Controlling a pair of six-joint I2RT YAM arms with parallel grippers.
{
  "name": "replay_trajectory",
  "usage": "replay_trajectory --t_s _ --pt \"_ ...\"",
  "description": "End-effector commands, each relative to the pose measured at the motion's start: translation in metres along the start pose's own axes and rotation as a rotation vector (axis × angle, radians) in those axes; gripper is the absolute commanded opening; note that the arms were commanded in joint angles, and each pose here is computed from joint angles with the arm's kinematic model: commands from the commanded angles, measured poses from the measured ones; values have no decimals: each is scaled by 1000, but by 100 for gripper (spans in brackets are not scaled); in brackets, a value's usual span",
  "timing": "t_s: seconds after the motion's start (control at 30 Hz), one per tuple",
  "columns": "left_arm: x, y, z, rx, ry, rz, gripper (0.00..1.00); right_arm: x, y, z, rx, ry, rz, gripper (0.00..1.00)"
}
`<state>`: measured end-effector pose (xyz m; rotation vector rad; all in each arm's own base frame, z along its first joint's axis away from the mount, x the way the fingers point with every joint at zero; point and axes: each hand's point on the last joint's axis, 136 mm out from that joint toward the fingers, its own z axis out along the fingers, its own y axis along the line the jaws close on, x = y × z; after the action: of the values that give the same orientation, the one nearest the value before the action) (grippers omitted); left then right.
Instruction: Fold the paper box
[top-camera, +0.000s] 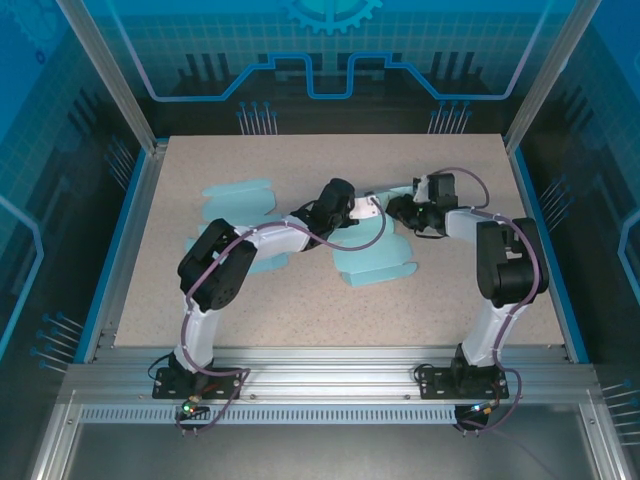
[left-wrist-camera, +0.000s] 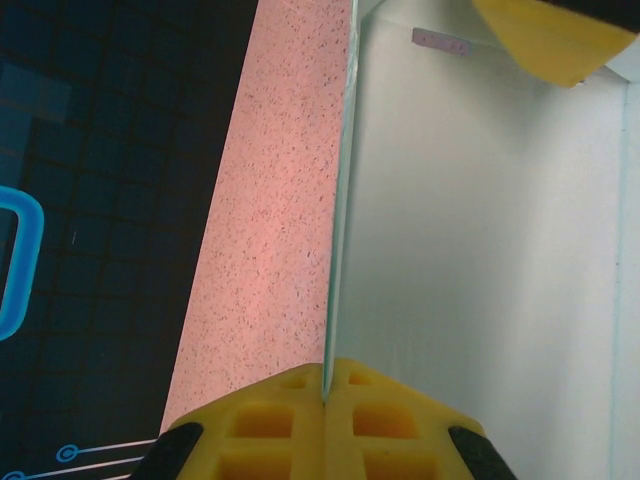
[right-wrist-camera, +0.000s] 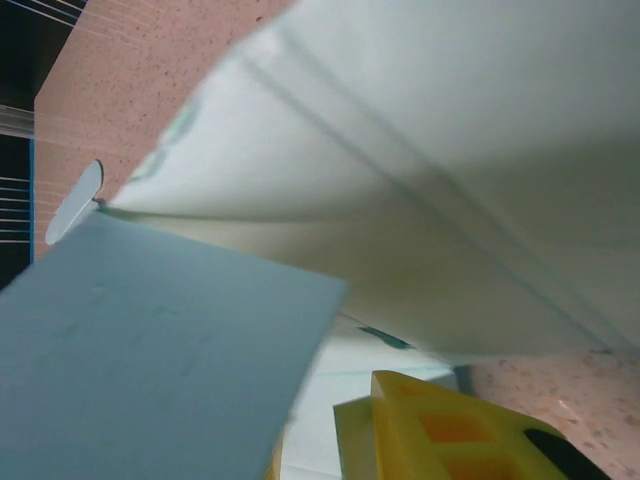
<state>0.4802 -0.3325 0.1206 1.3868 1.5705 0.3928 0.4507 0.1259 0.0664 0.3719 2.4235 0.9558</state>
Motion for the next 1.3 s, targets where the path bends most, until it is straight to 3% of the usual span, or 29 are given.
replay_trajectory --t_s 0.0,0.17,0.53,0.87,1.03,1.27 --pt "-7 -7 5 11 -6 17 0 14 1 13 -21 34 19 30" --pt "-8 -4 4 -39 -25 52 0 23 -3 3 -7 36 32 31" --pt "-15 9 0 -277 -83 192 0 29 -10 -63 63 -48 41 35" --pt "-21 -3 2 -308 -106 266 0 -2 20 -116 98 -169 -36 38" --pt "-21 -6 2 -307 -108 276 0 -20 38 -113 63 -157 -96 42" --pt "-20 -9 4 -306 -105 291 0 -42 35 -93 85 -131 -98 47"
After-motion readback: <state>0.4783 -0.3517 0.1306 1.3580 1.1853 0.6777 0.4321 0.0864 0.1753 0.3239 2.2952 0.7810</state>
